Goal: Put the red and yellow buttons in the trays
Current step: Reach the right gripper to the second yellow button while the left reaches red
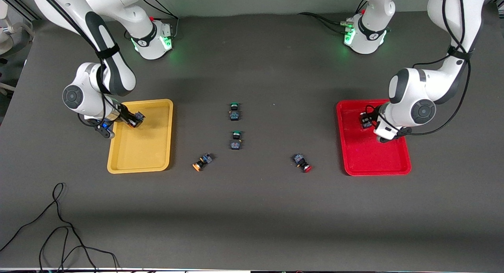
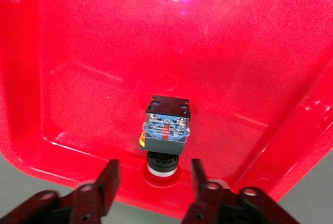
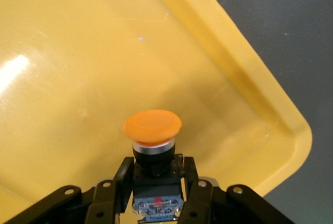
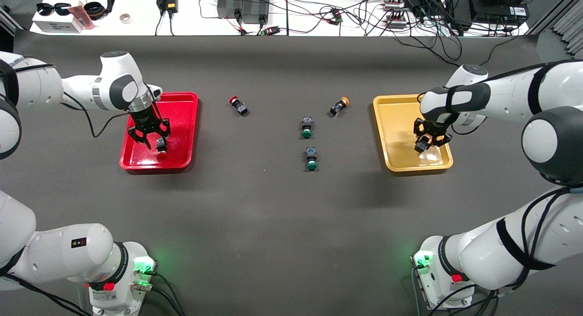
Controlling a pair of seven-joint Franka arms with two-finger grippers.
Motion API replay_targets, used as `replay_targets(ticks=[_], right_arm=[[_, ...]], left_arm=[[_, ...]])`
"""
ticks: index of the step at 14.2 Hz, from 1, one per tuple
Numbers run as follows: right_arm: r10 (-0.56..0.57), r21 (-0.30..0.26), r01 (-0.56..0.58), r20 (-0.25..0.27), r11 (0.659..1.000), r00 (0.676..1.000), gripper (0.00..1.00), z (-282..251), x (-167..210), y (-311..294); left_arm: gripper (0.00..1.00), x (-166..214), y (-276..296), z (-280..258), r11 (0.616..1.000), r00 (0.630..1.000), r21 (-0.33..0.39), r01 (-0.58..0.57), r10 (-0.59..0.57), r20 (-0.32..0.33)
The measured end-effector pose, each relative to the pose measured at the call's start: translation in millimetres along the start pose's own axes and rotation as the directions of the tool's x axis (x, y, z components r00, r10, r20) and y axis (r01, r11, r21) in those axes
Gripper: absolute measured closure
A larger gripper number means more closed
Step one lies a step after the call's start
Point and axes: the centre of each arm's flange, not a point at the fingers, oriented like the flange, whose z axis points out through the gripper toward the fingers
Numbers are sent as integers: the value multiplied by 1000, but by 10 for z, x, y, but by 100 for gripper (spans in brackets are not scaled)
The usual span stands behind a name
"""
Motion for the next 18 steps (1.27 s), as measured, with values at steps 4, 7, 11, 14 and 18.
replay_targets(ticks=[4, 7, 11, 14, 18], right_arm=[[4, 13, -4, 14, 1000, 1000, 56, 65, -72, -92], [-9, 19, 9, 3, 1000, 1000, 33, 57, -54, -123], [-44, 59, 43, 17, 997, 999, 0, -457, 103, -470], [-81, 121, 81, -2, 989, 997, 0, -1295, 112, -1165], [-7, 188, 10, -17, 982, 1000, 0, -1609, -181, -2315]], left_arm=[[0, 0, 329, -1140, 1000, 1000, 15, -1, 1, -26], [0, -265, 1180, -1948, 999, 989, -34, 3, -8, -147], [0, -316, 2374, -1950, 997, 978, -74, -7, -8, -210], [0, -20, 2811, -1473, 995, 969, -100, -26, 1, -245], [0, 350, 2997, -890, 976, 962, -210, 63, -116, -249]])
